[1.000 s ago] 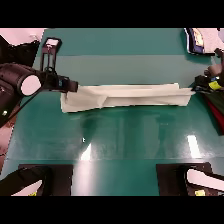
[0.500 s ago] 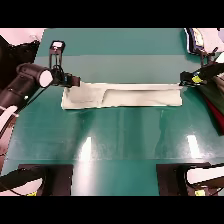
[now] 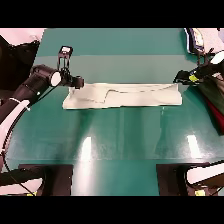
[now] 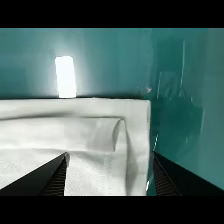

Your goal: Fold the shirts.

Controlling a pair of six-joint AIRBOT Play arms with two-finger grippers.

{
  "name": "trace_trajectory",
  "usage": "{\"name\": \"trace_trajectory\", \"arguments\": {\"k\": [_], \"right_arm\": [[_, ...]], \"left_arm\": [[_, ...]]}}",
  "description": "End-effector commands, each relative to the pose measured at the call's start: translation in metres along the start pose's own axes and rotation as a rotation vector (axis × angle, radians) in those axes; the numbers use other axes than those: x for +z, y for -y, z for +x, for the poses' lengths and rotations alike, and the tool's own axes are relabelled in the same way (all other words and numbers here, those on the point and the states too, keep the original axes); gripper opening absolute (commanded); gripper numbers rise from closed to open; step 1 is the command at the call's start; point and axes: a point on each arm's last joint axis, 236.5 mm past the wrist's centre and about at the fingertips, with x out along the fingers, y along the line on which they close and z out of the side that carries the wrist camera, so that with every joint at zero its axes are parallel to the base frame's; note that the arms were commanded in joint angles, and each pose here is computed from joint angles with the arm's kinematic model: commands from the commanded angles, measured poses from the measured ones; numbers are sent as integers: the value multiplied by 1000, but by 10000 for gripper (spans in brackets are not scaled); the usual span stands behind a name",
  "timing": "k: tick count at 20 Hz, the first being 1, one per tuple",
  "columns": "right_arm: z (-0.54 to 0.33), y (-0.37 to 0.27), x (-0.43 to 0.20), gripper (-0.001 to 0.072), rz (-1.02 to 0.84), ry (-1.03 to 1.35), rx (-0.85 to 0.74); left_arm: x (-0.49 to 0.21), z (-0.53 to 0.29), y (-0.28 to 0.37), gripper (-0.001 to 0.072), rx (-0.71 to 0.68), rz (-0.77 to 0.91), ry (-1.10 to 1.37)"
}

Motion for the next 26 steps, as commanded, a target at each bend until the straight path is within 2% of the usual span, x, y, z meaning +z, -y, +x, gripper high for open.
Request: {"name": "trace_trajectory", "arguments": {"k": [1,3,4,5,6,10,14,22,23,25,26], "right_arm": [[-25,0,-6,598,-10,-44,80],[-38,8,-22,598,41,-103,166],[-38,19,-30,598,86,-122,188],[-35,30,-37,598,120,-132,208],[-30,39,-44,598,150,-134,227],[-7,49,-60,598,197,-130,340],[17,38,-66,598,208,-227,451],[47,5,-75,591,143,-326,485],[48,-2,-76,553,127,-332,485],[53,-18,-76,536,91,-340,486],[55,-25,-77,400,53,-339,491]], "left_arm": [[17,-18,-10,571,45,22,-6],[24,-29,-10,569,44,8,-11],[23,-30,-7,430,28,-7,-23],[19,-30,-2,205,9,-21,-38],[16,-30,2,32,-6,-26,-51],[13,-31,15,37,-59,-61,-62],[8,-32,26,37,-102,-95,-88],[-2,-33,27,36,-105,-101,-133],[-2,-33,27,36,-106,-101,-133],[-2,-33,30,36,-116,-108,-135],[-2,-34,32,35,-127,-114,-134]]}}
